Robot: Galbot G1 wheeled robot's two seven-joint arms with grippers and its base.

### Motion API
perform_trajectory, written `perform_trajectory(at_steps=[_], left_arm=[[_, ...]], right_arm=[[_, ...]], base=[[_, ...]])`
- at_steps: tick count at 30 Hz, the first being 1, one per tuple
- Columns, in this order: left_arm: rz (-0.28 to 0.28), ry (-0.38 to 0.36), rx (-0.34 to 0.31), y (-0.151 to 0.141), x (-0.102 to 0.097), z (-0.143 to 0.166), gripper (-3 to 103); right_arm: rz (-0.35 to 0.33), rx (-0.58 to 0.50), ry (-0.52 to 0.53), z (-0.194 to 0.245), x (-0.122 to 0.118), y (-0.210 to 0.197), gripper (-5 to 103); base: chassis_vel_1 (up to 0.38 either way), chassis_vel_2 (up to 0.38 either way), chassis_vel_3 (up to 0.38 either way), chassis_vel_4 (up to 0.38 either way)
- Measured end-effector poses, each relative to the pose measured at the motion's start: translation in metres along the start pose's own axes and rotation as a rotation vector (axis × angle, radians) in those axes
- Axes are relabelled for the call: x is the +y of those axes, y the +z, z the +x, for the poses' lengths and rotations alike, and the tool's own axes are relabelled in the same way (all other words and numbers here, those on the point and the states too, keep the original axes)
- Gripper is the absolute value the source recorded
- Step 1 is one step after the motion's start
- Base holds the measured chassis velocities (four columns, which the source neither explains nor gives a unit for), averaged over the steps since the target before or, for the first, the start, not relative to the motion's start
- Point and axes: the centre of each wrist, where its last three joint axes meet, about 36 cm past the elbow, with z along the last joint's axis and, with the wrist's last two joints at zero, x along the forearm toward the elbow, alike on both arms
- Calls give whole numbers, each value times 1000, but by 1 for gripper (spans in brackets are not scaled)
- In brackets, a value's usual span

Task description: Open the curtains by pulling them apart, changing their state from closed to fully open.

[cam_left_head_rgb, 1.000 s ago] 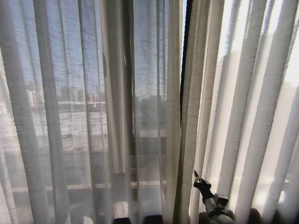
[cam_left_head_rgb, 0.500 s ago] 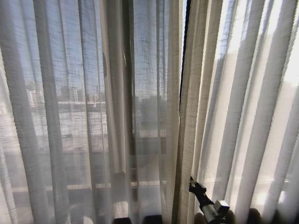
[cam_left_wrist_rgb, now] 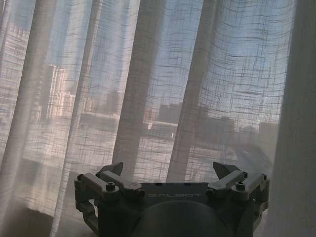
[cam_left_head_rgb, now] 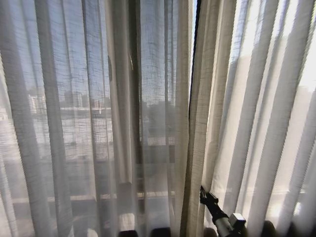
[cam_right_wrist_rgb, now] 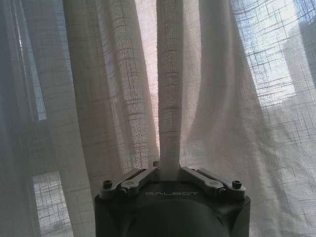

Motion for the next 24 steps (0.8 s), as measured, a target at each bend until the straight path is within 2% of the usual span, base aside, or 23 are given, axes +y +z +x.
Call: perform_trajectory(at_steps=[7, 10, 13, 24], left_arm=[[4, 1, -3, 2, -1, -3, 100], [7, 6, -2, 4, -3, -6, 100], [11, 13, 2, 4, -5, -10, 100], [15, 21, 5, 5, -7, -16, 100]], right_arm=[[-3, 39, -38, 5, 19, 17, 0], [18, 73, -69, 6, 24, 27, 0], [42, 87, -81, 6, 22, 31, 0], [49, 93, -44, -1, 6, 31, 0]], base=[[0, 0, 0, 0], [0, 0, 0, 0], [0, 0, 0, 0], [0, 0, 0, 0]])
